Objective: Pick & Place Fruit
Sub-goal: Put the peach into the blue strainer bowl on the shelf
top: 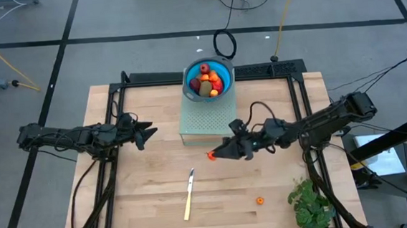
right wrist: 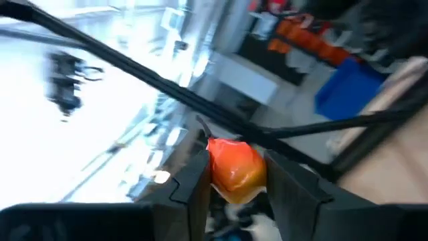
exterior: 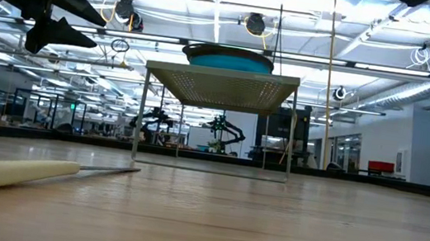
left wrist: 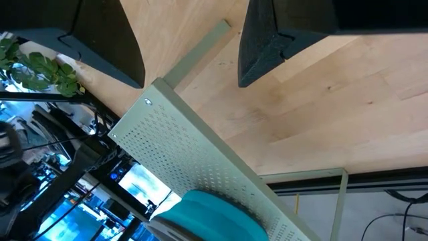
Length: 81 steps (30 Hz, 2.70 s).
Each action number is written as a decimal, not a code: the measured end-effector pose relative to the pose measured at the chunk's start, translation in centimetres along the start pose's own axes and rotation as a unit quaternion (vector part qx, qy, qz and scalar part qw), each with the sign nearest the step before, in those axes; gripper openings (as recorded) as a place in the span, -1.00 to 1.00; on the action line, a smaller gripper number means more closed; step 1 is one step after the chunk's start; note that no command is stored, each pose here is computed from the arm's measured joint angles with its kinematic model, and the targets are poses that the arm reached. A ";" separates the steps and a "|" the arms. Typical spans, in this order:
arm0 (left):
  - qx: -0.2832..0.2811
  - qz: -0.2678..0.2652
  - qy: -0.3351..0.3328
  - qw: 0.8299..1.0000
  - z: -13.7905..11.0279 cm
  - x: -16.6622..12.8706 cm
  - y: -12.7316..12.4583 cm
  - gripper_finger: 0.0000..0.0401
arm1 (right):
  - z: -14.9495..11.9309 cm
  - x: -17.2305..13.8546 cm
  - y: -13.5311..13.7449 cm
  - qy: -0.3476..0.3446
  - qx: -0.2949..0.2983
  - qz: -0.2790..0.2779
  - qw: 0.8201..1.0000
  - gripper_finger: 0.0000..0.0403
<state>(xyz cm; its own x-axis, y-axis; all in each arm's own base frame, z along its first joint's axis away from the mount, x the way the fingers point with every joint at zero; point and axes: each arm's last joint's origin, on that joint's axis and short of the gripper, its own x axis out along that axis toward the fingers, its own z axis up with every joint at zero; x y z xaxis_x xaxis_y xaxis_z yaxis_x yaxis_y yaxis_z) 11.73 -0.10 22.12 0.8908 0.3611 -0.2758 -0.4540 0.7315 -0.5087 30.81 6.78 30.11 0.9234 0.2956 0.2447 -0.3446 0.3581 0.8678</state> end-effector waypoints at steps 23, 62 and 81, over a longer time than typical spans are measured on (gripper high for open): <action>0.000 0.004 -0.003 1.000 0.0 0.0 0.0 0.20 | 0.9 -0.8 2.7 0.132 -0.044 0.221 0.965 -0.39; 0.031 0.004 -0.003 1.000 0.0 0.0 0.0 0.20 | 1.0 -0.7 2.2 0.074 -0.311 0.228 0.920 -0.39; 0.029 0.004 -0.003 1.000 0.0 0.0 0.0 0.20 | 0.4 -0.5 -1.1 0.153 -0.419 0.122 0.887 -0.39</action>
<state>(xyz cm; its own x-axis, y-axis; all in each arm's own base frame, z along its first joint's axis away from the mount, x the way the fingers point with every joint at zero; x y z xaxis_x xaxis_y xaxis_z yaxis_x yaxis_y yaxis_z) 11.72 -0.08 22.12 0.8875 0.3696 -0.2750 -0.4590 0.7615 -0.4576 30.79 5.88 29.25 0.7596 0.6349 0.1410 -0.6503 0.7450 0.1488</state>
